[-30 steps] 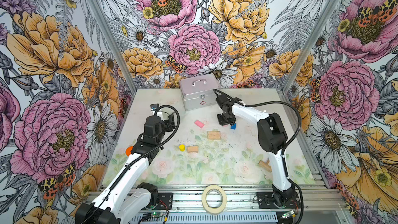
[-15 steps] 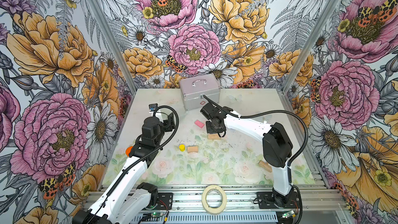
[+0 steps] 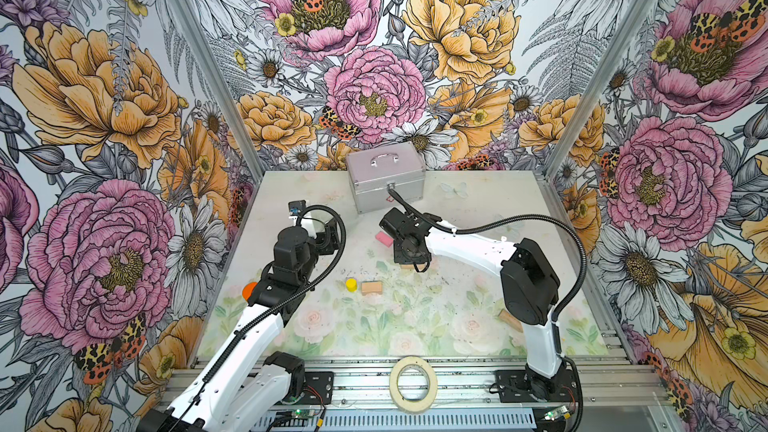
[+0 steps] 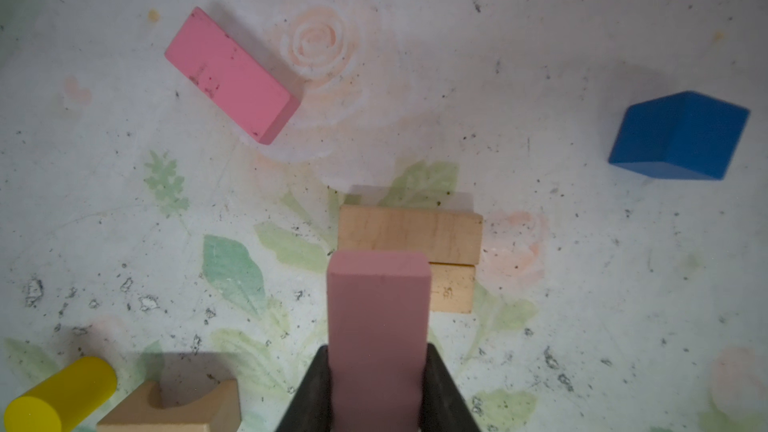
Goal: Build the wood block tower
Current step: 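Carry the pink block over the stacked wooden blocks and lower it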
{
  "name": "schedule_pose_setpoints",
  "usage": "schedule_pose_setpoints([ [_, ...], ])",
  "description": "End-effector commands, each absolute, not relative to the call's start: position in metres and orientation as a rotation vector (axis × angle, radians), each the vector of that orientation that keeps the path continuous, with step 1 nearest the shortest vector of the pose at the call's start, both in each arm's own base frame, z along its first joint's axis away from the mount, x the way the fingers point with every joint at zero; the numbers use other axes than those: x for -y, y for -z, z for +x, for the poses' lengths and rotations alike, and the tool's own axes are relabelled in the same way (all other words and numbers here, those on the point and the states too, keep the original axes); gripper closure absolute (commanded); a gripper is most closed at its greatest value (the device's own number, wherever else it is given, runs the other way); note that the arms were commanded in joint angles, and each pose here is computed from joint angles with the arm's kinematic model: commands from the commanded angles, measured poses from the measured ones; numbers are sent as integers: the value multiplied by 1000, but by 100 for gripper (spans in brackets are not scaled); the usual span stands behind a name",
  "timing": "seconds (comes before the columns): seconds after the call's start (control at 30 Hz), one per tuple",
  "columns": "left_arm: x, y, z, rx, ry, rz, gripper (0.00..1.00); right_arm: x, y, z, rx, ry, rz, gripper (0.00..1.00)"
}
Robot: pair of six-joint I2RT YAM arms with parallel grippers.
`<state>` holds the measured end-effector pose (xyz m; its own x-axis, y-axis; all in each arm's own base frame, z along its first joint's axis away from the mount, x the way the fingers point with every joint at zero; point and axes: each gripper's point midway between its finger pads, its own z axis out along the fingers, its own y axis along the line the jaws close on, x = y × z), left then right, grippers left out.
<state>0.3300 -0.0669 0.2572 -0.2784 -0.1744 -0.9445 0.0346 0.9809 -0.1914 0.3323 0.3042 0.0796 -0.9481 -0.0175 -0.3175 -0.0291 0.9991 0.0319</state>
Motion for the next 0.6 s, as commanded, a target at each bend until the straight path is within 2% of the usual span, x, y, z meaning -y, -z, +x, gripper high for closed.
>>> schedule_pose_setpoints([
  [0.0, 70, -259, 327, -1830, 203, -70, 22, -309, -66, 334, -2827, -55, -19, 100],
  [0.57, 70, -258, 328, -1833, 198, -68, 22, -310, -49, 340, -2861, -52, -12, 100],
])
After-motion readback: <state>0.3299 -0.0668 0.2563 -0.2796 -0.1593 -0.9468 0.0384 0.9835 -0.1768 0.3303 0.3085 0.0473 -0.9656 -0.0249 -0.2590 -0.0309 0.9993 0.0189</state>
